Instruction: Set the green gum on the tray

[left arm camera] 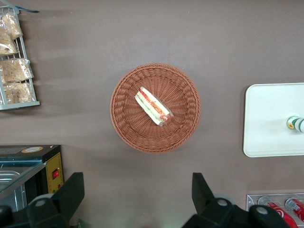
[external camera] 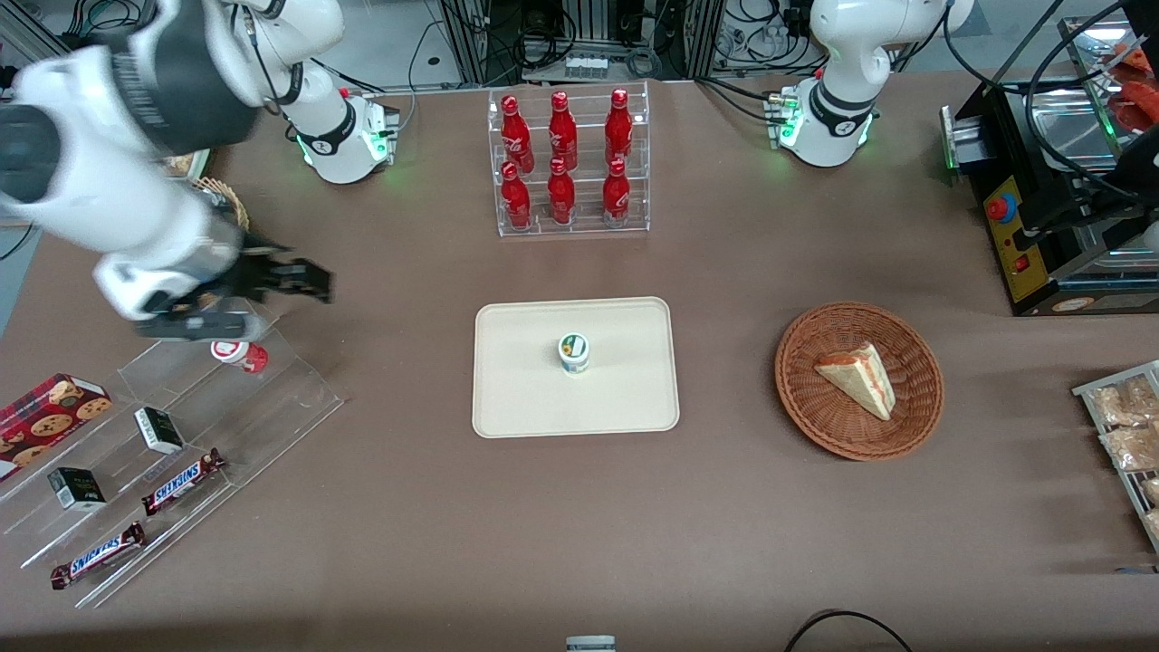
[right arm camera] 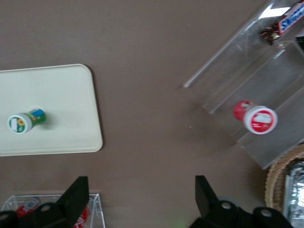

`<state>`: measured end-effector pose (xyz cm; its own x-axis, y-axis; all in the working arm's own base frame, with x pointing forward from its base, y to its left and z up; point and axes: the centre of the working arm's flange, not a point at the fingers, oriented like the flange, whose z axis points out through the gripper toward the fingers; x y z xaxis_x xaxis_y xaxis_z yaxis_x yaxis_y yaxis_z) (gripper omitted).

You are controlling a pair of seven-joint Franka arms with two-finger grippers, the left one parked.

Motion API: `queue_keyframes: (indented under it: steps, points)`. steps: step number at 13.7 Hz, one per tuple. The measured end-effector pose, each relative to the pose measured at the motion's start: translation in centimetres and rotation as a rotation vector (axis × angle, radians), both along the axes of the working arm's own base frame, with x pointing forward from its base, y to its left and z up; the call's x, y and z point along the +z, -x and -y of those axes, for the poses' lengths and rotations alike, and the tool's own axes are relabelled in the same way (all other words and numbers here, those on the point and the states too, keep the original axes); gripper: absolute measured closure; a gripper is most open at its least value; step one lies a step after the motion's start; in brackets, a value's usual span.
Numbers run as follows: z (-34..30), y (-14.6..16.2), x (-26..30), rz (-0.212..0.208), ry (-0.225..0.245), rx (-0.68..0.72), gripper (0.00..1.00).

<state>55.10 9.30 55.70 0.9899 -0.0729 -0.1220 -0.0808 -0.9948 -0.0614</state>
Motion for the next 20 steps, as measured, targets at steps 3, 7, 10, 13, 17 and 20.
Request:
queue_keyframes:
  steps: [3, 7, 10, 13, 17, 20]
  points:
    - [6.5, -0.1, 0.8, 0.009, -0.017, 0.010, 0.00]
    - [13.0, 0.0, 1.3, 0.031, -0.028, 0.003, 0.00]
    - [15.7, 0.1, 2.2, 0.050, -0.026, -0.030, 0.00]
    - [15.7, 0.1, 2.3, 0.054, -0.020, -0.024, 0.00]
    - [13.6, 0.1, 2.2, 0.035, -0.001, 0.021, 0.00]
    - [13.5, 0.3, 2.1, 0.016, 0.014, 0.030, 0.00]
